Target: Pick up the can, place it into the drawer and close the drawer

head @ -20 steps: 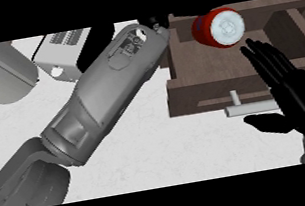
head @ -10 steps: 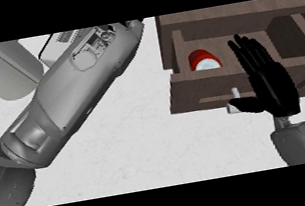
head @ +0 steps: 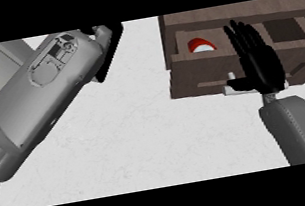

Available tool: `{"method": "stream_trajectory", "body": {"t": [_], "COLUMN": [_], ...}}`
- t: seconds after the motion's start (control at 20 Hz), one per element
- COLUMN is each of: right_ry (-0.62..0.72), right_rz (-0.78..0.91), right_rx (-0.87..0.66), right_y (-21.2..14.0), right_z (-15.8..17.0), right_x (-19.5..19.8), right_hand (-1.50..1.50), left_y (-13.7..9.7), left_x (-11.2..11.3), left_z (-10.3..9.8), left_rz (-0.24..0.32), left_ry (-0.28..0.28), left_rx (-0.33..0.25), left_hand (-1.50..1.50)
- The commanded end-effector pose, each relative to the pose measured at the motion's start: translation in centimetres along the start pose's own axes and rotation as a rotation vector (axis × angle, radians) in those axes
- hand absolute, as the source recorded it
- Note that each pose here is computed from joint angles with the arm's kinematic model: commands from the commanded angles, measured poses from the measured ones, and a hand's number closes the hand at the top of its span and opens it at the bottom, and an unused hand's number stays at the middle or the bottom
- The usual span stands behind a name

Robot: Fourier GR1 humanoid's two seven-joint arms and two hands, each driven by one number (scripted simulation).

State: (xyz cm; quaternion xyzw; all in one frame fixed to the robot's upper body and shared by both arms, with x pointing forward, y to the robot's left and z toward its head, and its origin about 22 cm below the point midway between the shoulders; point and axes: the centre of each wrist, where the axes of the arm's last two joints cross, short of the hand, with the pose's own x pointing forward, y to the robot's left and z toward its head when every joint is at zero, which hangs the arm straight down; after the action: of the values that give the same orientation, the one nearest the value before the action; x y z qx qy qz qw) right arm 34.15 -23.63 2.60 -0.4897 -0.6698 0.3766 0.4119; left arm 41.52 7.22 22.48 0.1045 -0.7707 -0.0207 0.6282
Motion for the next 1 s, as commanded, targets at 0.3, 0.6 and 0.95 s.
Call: {"method": "stream_trajectory", "body": {"t": [0.3,0.6,0.95], "right_ry": [0.075,0.074,0.086], "right_rz": [-0.005,0.043,0.058], "right_rx": [-0.052,-0.094,-0.123], "right_y": [3.1,2.7,2.3], "right_z": [-3.5,-6.7,-9.6], "right_x": [-0.5,-1.0,0.7], "right_hand": [-1.50,-1.50,-1.50], "left_y": [4.7,5.0,6.0], "left_x": [-1.5,-3.7,-4.4], "left_z": [0.7,2.6,3.9], "left_rz": [-0.018,-0.008,-0.015], "left_ry": [0.033,0.046,0.035], "left_rx": [-0.007,-0.010,-0.010], "left_hand": [-1.50,-1.50,-1.50]}}
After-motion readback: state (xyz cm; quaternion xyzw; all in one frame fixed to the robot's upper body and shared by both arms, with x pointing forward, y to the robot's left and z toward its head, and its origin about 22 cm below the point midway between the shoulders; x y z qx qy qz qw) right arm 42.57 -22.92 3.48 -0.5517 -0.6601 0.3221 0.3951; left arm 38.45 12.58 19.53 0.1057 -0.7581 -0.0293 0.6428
